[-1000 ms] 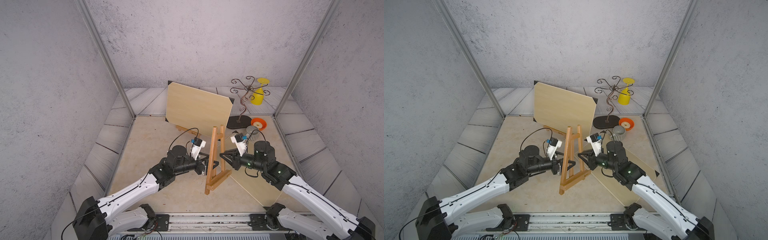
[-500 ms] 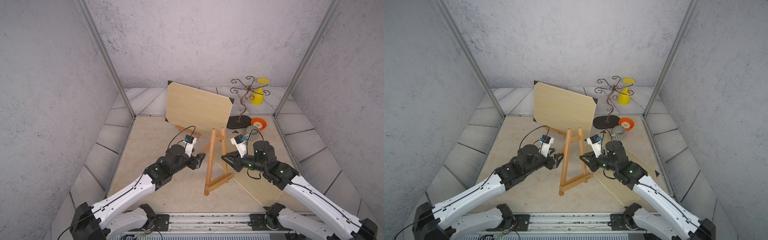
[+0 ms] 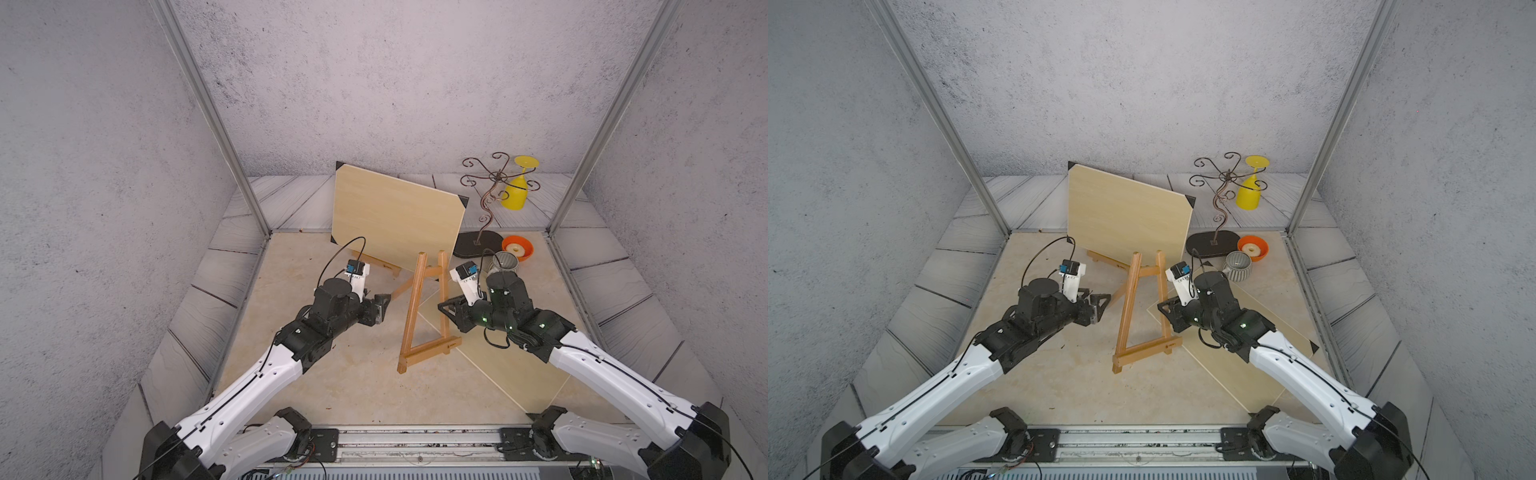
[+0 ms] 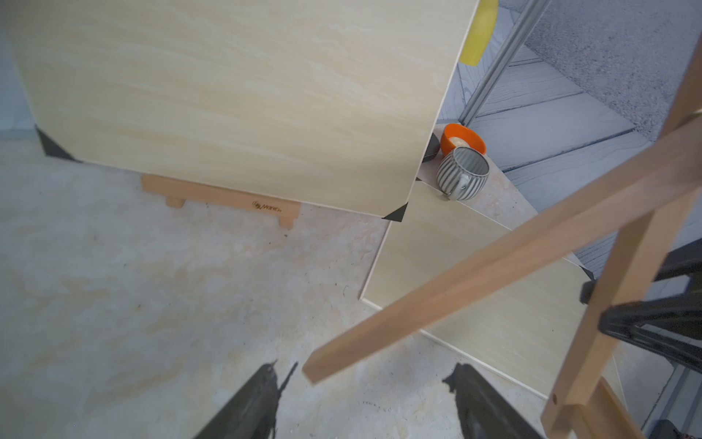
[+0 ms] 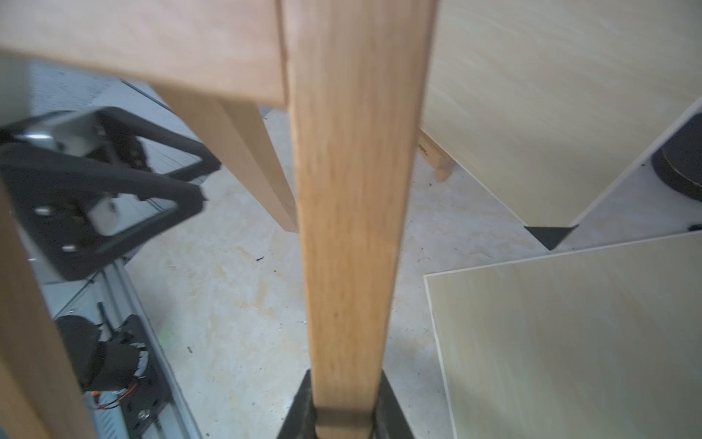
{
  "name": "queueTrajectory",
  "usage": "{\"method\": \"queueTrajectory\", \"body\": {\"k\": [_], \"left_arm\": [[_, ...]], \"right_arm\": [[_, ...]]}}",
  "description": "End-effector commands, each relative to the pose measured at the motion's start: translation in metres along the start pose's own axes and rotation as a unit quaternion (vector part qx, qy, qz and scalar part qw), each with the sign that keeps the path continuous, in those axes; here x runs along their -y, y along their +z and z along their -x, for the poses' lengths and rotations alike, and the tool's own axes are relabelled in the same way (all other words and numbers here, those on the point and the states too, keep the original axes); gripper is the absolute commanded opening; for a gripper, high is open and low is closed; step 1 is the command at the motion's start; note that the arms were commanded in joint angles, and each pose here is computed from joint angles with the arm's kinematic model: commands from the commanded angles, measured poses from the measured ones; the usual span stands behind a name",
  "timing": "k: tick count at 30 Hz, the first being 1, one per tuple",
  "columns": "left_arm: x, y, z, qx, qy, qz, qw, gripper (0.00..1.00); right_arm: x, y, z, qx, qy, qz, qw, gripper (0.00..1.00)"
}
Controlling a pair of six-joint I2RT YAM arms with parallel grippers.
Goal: Assemble the easel
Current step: Unfold the easel, then place the easel at the center of the board.
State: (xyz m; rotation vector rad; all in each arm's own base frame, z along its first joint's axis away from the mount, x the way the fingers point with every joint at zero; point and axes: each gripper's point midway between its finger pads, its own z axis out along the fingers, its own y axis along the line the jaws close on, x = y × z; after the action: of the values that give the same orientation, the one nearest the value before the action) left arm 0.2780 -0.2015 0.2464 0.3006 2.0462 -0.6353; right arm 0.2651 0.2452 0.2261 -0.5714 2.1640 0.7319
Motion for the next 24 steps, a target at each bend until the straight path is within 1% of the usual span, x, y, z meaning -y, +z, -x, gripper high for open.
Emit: {"method": "queueTrajectory", "body": {"k": [1,3,4,7,9,12,15,17,20,24], "left_arm": [[-0.001,-0.026,-0.010,0.004,-0.041,-0.010,0.999,0.78],[-0.006,-0.039,-0.011,0.019,-0.054,-0.004,0.998,0.80],[-0.012,-0.045,-0.011,0.022,-0.057,0.013,0.998,0.81],[-0.032,-0.062,-0.009,0.029,-0.069,0.067,0.995,0.84],[-0.037,-0.069,-0.006,0.033,-0.071,0.082,0.994,0.87],[-0.043,-0.073,-0.005,0.037,-0.071,0.100,0.992,0.91],[-0.050,-0.074,-0.006,0.033,-0.076,0.118,0.989,0.95],[-0.050,-0.072,-0.004,0.036,-0.077,0.119,0.989,0.95],[-0.053,-0.072,-0.005,0.037,-0.081,0.127,0.988,0.96],[-0.056,-0.071,-0.009,0.037,-0.080,0.132,0.987,0.96]], "right_arm": [[0.028,0.009,0.036,0.050,0.009,-0.090,0.995,0.00],[0.034,0.024,0.038,0.052,0.018,-0.106,0.993,0.00],[0.036,0.032,0.040,0.056,0.024,-0.116,0.991,0.00],[0.027,0.057,0.047,0.055,0.007,-0.137,0.989,0.00],[0.026,0.073,0.050,0.056,-0.007,-0.175,0.983,0.00],[0.026,0.099,0.054,0.044,-0.016,-0.206,0.977,0.00],[0.014,0.122,0.060,0.051,-0.035,-0.211,0.976,0.00],[0.007,0.138,0.061,0.047,-0.049,-0.222,0.973,0.00],[0.003,0.160,0.057,0.036,-0.052,-0.241,0.968,0.00],[-0.002,0.178,0.053,0.034,-0.055,-0.256,0.965,0.00]]}}
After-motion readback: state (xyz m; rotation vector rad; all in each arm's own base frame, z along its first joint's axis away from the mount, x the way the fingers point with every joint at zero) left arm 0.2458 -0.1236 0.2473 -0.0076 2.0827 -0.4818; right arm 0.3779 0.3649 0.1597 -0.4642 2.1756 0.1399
